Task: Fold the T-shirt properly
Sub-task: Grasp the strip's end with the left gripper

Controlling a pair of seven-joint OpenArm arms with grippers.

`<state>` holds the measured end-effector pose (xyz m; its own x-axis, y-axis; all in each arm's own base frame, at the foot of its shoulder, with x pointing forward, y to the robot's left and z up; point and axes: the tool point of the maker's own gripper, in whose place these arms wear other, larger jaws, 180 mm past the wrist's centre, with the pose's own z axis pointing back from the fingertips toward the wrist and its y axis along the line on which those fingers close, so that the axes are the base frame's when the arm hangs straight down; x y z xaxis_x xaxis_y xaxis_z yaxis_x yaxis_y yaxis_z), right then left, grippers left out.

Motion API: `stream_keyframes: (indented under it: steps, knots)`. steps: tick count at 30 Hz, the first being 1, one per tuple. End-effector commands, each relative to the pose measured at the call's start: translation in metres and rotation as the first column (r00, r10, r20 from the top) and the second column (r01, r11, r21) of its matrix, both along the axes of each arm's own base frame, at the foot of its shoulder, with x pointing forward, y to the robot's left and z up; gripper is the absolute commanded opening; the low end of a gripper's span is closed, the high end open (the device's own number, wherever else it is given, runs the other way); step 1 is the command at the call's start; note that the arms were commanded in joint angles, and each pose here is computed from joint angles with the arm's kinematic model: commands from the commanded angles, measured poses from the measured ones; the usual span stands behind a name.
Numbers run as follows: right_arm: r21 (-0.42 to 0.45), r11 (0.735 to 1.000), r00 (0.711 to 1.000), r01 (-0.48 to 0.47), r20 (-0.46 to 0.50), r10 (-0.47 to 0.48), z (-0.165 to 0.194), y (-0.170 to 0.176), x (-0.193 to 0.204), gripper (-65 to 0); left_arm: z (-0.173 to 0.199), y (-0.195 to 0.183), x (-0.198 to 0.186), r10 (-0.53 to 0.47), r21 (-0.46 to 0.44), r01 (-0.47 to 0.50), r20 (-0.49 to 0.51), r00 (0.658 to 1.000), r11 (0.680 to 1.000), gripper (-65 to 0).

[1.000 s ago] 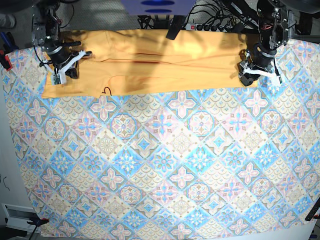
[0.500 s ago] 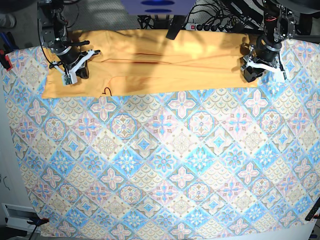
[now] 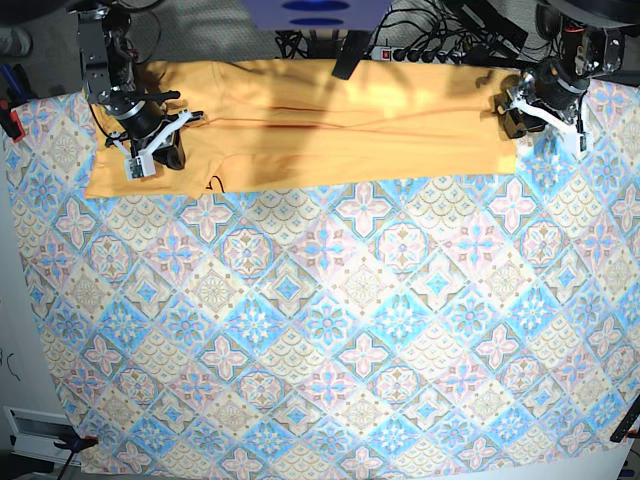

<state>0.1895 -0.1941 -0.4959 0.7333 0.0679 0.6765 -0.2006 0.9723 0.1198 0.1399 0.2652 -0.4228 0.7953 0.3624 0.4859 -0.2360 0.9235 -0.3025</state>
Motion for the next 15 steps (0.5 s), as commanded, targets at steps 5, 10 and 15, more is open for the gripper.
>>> stream_keyframes:
  steps: [5, 10, 15]
  knots:
    - [-0.064, 0.997, 0.983, -0.042, -0.180, 0.030, -0.028, -0.003, -0.032, -65.0, 0.018, 0.025, 0.010, -0.023, 0.039, 0.023, -0.015, 1.000, 0.999, -37.4]
    - [-0.062, 0.997, 0.984, -0.041, -0.178, 0.029, -0.028, -0.002, -0.032, -65.0, 0.023, 0.020, 0.028, -0.080, 0.020, 0.081, -0.033, 0.996, 0.997, -24.9]
    - [-0.062, 0.997, 0.984, -0.042, -0.176, 0.030, -0.027, -0.002, -0.031, -65.0, 0.015, 0.023, 0.032, -0.068, 0.001, 0.068, -0.065, 0.996, 0.998, -14.6]
